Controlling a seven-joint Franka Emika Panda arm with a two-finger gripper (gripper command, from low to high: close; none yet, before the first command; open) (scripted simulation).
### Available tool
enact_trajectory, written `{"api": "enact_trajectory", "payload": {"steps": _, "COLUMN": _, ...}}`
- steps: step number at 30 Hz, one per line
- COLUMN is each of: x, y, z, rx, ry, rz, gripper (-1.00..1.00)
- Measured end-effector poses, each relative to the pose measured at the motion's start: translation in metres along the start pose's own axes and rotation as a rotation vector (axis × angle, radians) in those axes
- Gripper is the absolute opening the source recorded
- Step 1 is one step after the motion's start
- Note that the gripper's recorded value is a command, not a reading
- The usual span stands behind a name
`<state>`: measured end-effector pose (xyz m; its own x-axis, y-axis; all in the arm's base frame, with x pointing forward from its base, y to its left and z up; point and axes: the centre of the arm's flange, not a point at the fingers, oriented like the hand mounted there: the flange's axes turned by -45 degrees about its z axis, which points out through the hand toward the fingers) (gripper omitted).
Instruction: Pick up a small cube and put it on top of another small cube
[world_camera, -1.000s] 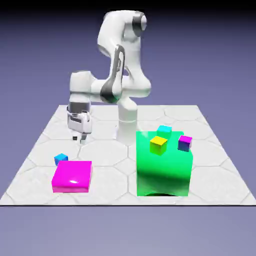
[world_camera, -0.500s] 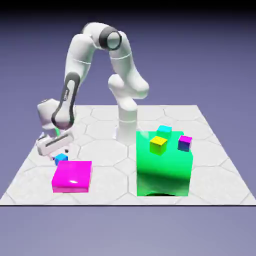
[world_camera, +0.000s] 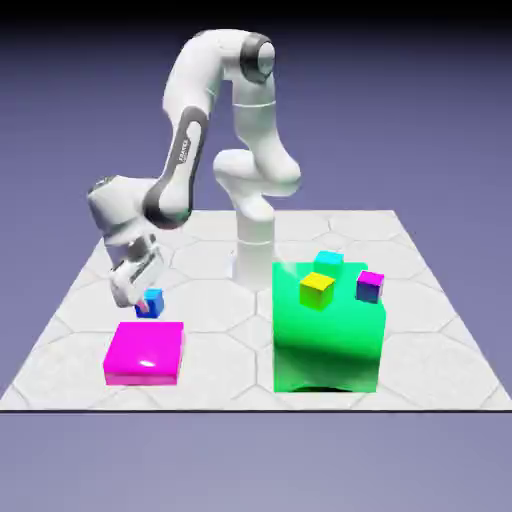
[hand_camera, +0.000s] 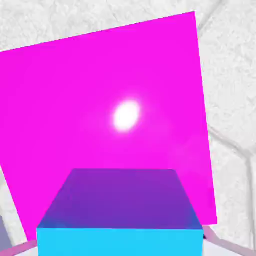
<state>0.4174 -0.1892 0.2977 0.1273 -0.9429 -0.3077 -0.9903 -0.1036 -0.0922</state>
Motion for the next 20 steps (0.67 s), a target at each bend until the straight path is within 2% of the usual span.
{"api": "enact_trajectory", "payload": {"steps": 6, "x": -0.193, "y": -0.056, "z": -0.029, "rx": -0.164, "ry": -0.018, "rz": -0.560, "gripper": -1.00}}
{"api": "enact_trajectory", "payload": {"steps": 11, "x": -0.359, "y": -0.030, "z": -0.046, "rx": -0.345, "ry": 0.038, "rz": -1.003, "gripper": -1.00}}
{"api": "enact_trajectory", "payload": {"steps": 13, "x": -0.370, "y": -0.025, "z": -0.047, "rx": -0.359, "ry": 0.045, "rz": -1.033, "gripper": -1.00}}
{"api": "enact_trajectory", "payload": {"steps": 17, "x": -0.355, "y": -0.012, "z": 0.014, "rx": -0.359, "ry": 0.045, "rz": -1.034, "gripper": -1.00}}
{"api": "enact_trajectory", "payload": {"steps": 18, "x": -0.354, "y": -0.010, "z": 0.019, "rx": -0.359, "ry": 0.045, "rz": -1.033, "gripper": 1.00}}
{"api": "enact_trajectory", "payload": {"steps": 20, "x": -0.354, "y": -0.010, "z": 0.019, "rx": -0.361, "ry": 0.047, "rz": -1.034, "gripper": 1.00}}
